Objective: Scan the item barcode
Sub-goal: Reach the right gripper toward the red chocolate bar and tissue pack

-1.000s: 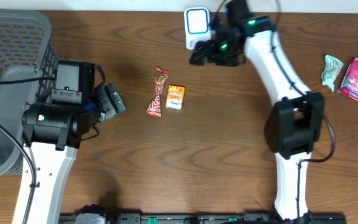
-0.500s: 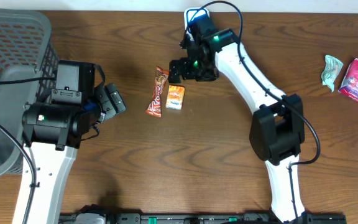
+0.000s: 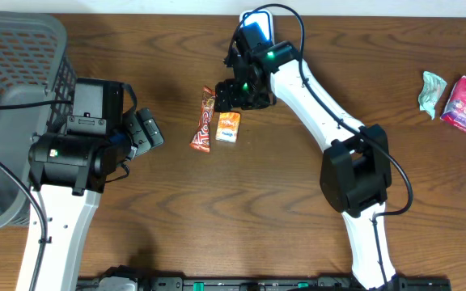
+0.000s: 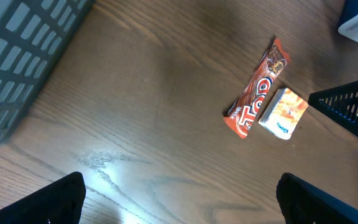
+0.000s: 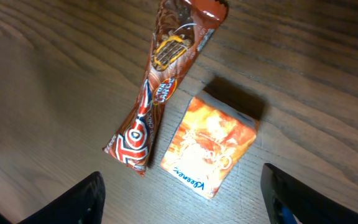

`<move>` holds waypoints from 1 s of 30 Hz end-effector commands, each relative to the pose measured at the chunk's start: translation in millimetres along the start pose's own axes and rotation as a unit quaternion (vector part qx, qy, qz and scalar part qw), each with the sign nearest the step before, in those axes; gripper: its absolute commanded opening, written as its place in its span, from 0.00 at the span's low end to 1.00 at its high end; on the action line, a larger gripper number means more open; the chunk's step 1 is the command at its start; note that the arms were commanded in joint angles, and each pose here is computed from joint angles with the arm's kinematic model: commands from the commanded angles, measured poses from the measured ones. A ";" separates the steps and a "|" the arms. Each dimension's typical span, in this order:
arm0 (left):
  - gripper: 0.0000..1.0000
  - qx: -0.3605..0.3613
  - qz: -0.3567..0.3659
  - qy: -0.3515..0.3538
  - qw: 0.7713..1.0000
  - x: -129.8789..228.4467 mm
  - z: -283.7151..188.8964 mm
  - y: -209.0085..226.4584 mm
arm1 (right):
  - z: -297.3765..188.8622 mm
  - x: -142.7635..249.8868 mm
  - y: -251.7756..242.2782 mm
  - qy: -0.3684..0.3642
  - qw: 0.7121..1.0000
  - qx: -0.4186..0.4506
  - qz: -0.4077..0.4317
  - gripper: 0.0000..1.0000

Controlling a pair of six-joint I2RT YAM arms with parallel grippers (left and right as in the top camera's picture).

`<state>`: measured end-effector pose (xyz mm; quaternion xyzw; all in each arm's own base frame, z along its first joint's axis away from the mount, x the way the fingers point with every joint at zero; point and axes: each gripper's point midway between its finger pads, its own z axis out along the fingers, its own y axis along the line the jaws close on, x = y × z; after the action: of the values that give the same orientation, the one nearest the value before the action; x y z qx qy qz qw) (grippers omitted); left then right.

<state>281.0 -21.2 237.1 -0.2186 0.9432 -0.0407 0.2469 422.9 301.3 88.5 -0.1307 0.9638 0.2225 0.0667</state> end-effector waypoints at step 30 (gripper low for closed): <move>0.98 -0.002 -0.005 -0.011 1.000 -4.5 -4.4 1.7 | 24.1 12.9 8.9 -0.125 0.953 0.273 0.031 0.41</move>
<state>281.0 -21.2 237.1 -0.2188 0.9431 -0.0408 0.2469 403.2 326.9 67.3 -0.0795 0.9814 0.0178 0.1740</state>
